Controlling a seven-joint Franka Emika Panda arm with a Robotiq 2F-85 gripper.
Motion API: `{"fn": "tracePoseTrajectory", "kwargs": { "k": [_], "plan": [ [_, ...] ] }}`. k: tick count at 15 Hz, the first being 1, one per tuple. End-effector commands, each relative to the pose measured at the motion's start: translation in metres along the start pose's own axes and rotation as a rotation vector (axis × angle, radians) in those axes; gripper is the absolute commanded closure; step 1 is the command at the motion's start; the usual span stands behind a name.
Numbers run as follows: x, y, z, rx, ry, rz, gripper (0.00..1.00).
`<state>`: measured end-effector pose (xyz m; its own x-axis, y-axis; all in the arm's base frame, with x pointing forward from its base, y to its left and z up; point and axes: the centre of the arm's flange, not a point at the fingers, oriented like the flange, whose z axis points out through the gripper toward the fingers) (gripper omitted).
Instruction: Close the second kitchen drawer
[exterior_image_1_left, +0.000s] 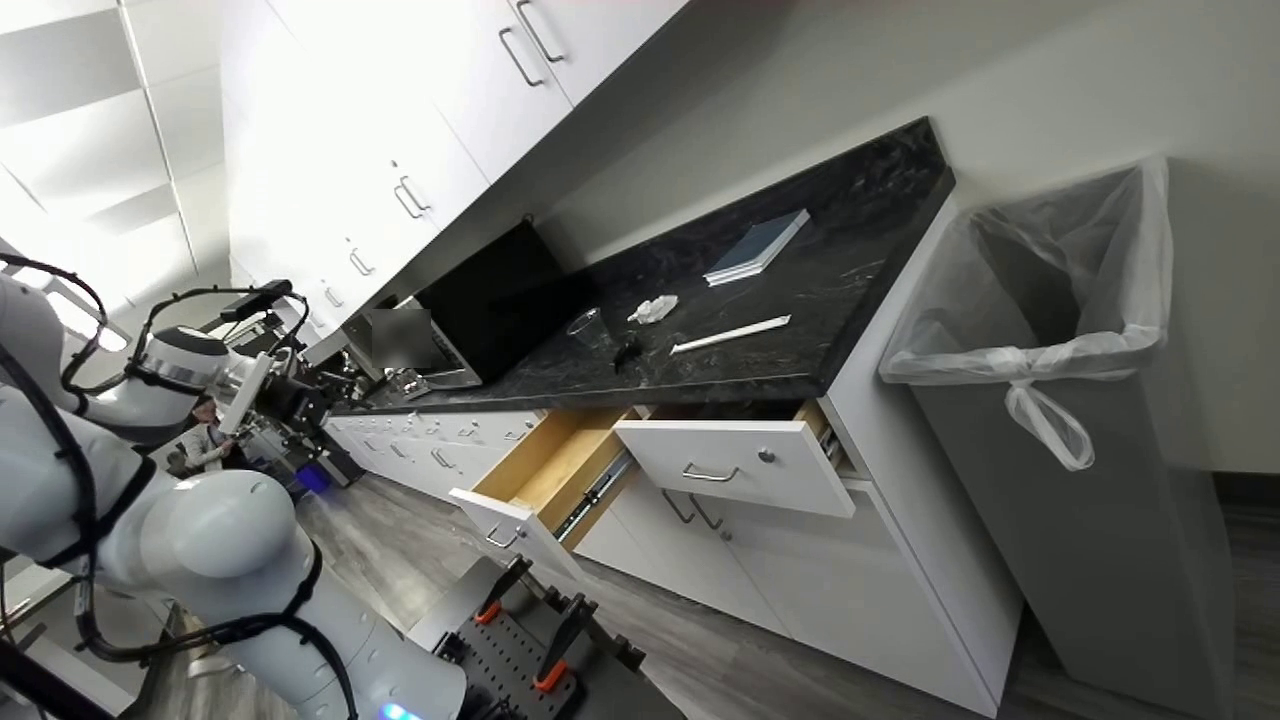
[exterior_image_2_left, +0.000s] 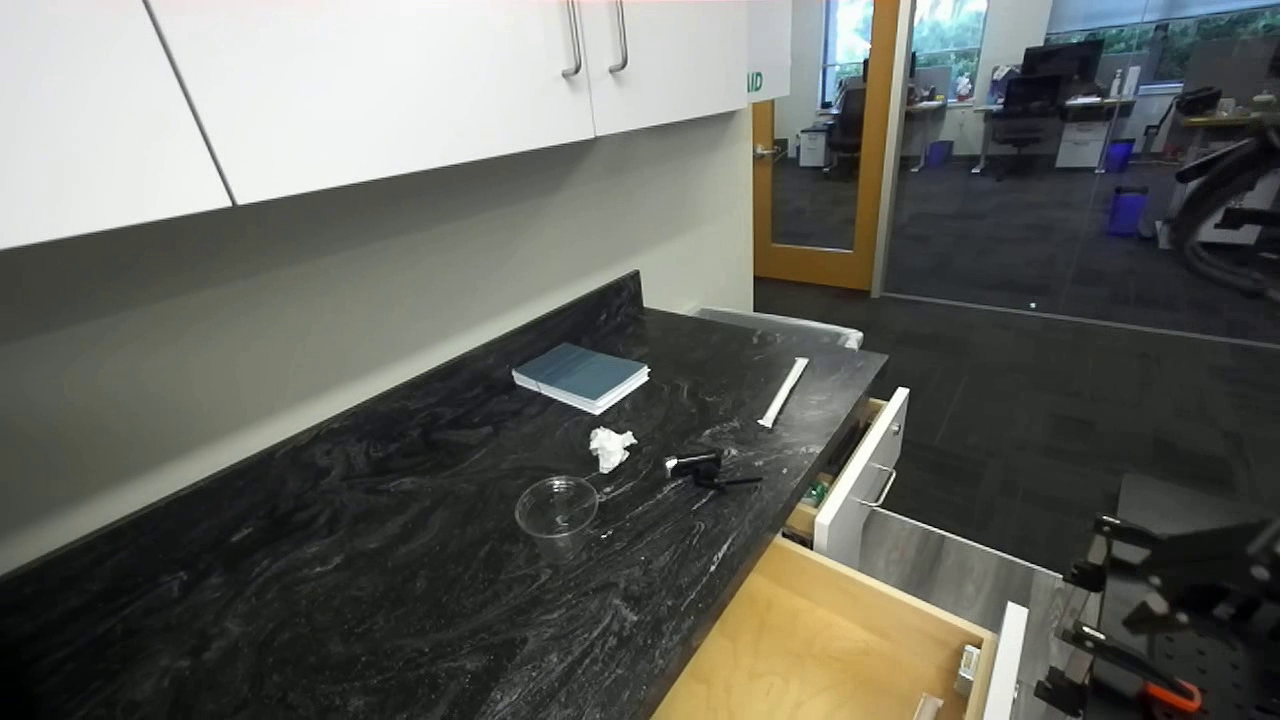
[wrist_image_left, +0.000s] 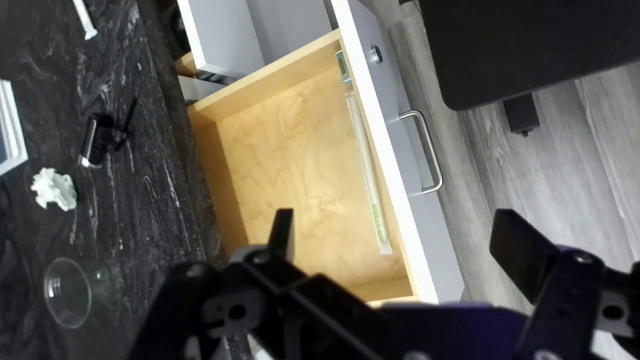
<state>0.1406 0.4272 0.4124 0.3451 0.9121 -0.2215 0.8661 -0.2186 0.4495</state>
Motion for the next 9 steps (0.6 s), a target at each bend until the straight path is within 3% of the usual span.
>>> {"fn": "tracePoseTrajectory", "kwargs": {
  "k": [1, 2, 3, 8, 9],
  "plan": [
    [0.025, -0.029, 0.022, -0.101, -0.015, -0.184, 0.00],
    [0.019, -0.032, 0.024, -0.136, -0.012, -0.206, 0.00],
    [0.012, -0.027, 0.018, -0.089, -0.022, -0.150, 0.00],
    [0.013, -0.029, 0.022, -0.090, -0.027, -0.161, 0.00],
    [0.013, -0.043, 0.027, -0.139, -0.041, -0.201, 0.00]
  ]
}}
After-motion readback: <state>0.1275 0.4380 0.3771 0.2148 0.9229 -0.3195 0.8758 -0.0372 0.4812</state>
